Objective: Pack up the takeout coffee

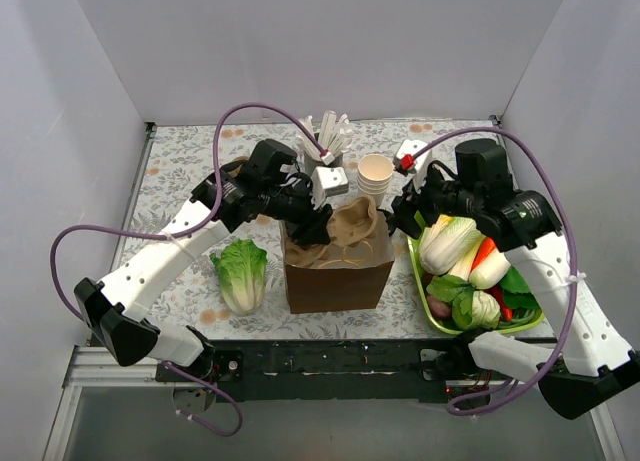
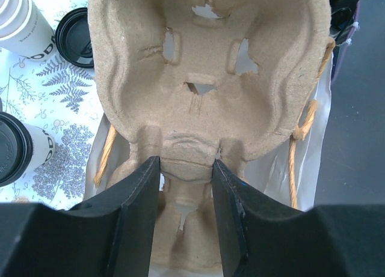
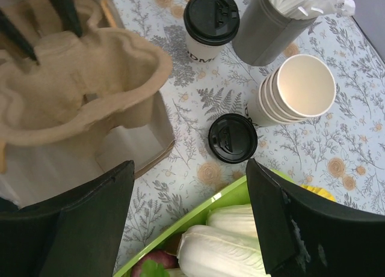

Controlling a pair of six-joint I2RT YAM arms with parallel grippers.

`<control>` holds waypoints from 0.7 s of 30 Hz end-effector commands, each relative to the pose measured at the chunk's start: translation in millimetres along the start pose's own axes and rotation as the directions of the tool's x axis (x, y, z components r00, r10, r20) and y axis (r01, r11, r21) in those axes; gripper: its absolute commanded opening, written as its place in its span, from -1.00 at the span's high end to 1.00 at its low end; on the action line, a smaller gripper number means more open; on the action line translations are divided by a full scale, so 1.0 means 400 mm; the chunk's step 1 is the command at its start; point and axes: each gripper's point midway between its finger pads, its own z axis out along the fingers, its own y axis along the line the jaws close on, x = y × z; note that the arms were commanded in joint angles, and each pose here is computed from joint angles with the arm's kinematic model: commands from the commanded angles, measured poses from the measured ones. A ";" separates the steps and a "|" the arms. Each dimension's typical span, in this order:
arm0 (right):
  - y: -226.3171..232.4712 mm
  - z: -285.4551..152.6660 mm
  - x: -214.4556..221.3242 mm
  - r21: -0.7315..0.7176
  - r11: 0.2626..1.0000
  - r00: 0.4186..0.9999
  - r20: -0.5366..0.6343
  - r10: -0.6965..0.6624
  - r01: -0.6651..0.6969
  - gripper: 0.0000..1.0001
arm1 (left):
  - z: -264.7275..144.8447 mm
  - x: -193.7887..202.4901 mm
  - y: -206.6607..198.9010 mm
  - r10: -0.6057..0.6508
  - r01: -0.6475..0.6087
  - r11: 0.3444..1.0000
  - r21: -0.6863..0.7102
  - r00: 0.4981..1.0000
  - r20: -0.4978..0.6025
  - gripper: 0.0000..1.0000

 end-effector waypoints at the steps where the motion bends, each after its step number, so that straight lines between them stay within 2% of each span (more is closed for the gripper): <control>1: 0.056 -0.049 -0.007 -0.064 0.997 0.997 0.055 -0.045 0.048 -0.64 | -0.022 -0.027 0.002 0.025 -0.022 0.999 -0.048 0.998 0.056 1.00; 6: 0.088 -0.049 0.019 -0.106 0.993 0.997 0.063 -0.040 0.046 -0.63 | -0.007 -0.037 0.010 0.013 -0.010 0.999 -0.044 0.998 0.068 1.00; 9: 0.096 -0.055 0.006 -0.111 0.992 0.994 0.100 -0.049 0.060 -0.55 | -0.008 -0.064 -0.024 -0.031 0.028 0.999 0.033 0.995 0.093 1.00; 12: 0.154 -0.090 -0.027 -0.202 0.971 0.978 0.189 -0.087 0.125 -0.57 | -0.013 -0.050 -0.056 -0.042 0.034 0.995 0.095 0.996 0.080 1.00; 14: 0.191 -0.103 -0.033 -0.267 0.958 0.976 0.213 -0.052 0.109 -0.56 | -0.012 -0.033 -0.058 -0.046 0.040 0.995 0.092 0.997 0.068 1.00; 18: 0.260 -0.103 0.001 -0.435 0.900 0.989 0.136 0.064 0.001 -0.36 | -0.015 -0.032 -0.041 -0.025 0.021 0.999 0.050 0.997 0.068 1.00; 19: 0.265 -0.098 -0.002 -0.463 0.886 0.989 0.121 0.086 -0.020 -0.27 | -0.017 -0.033 -0.038 -0.020 0.017 0.999 0.042 0.997 0.069 1.00; 21: 0.275 -0.097 -0.007 -0.499 0.866 0.988 0.113 0.108 -0.038 -0.22 | -0.020 -0.042 -0.030 -0.006 0.004 1.000 0.028 0.997 0.071 1.00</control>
